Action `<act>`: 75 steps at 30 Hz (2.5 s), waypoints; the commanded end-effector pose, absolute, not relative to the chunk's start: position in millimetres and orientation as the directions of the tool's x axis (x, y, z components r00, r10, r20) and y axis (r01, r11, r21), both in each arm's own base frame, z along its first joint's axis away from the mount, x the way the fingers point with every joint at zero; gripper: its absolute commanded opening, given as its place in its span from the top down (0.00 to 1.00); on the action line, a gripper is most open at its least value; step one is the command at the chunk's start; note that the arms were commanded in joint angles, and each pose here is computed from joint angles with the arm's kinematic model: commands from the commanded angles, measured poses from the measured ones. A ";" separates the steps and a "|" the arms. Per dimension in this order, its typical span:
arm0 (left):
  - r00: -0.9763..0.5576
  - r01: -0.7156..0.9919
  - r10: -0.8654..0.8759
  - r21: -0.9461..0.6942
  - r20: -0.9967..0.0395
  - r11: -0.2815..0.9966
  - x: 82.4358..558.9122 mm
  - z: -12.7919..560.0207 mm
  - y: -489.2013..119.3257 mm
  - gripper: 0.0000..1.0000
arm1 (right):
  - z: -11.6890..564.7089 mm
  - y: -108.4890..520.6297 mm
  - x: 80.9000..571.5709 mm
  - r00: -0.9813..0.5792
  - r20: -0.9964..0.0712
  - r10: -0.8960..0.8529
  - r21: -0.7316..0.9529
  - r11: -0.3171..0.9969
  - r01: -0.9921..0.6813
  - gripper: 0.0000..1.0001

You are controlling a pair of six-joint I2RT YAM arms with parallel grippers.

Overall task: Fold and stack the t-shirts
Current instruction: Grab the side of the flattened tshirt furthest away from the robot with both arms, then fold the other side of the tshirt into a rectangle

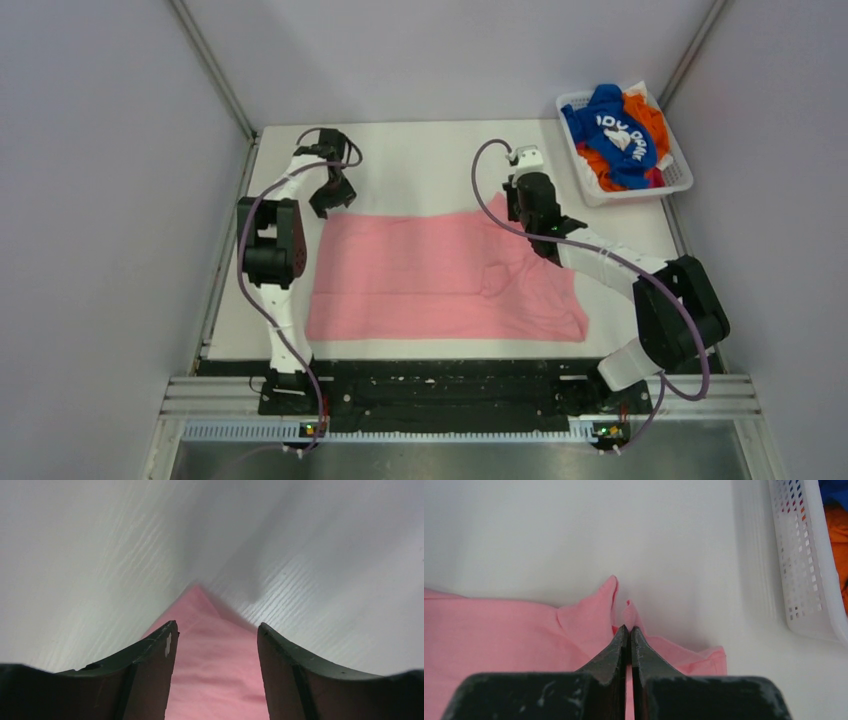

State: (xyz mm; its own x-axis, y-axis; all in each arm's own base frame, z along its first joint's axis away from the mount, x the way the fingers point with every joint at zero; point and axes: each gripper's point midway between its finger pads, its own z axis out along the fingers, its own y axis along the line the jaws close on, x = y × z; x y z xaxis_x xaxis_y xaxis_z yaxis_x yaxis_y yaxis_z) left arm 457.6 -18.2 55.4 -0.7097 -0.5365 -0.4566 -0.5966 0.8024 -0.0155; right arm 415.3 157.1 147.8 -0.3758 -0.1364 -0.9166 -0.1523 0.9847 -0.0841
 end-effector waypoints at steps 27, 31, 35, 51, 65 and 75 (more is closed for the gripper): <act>-0.737 -0.627 -0.526 0.138 -0.425 0.767 430.7 57.5 -0.7 1.00 | 177.6 154.7 418.8 -0.301 -0.947 -0.112 -0.075 0.988 -0.132 1.00; -0.718 -0.630 -0.520 0.113 -0.463 0.769 420.0 76.1 -2.5 1.00 | 183.4 150.4 411.0 -0.294 -0.949 -0.110 -0.074 0.989 -0.131 1.00; -0.696 -0.636 -0.528 0.074 -0.487 0.768 404.2 86.5 -6.8 1.00 | 190.5 148.9 396.5 -0.288 -0.955 -0.072 -0.031 0.989 -0.144 1.00; -0.662 -0.638 -0.543 0.009 -0.516 0.770 327.4 95.4 -15.5 1.00 | 163.6 118.0 296.8 -0.467 -0.884 0.032 0.032 0.999 0.008 1.00; -0.671 -0.646 -0.576 -0.012 -0.466 0.763 267.6 59.5 -21.2 1.00 | 125.2 101.9 235.2 -0.585 -0.811 0.010 -0.045 0.996 0.079 1.00; -0.644 -0.691 -0.574 0.064 -0.506 0.720 235.3 74.2 1.8 0.53 | 88.4 131.9 142.9 -0.842 -0.507 0.184 0.253 0.966 0.058 0.59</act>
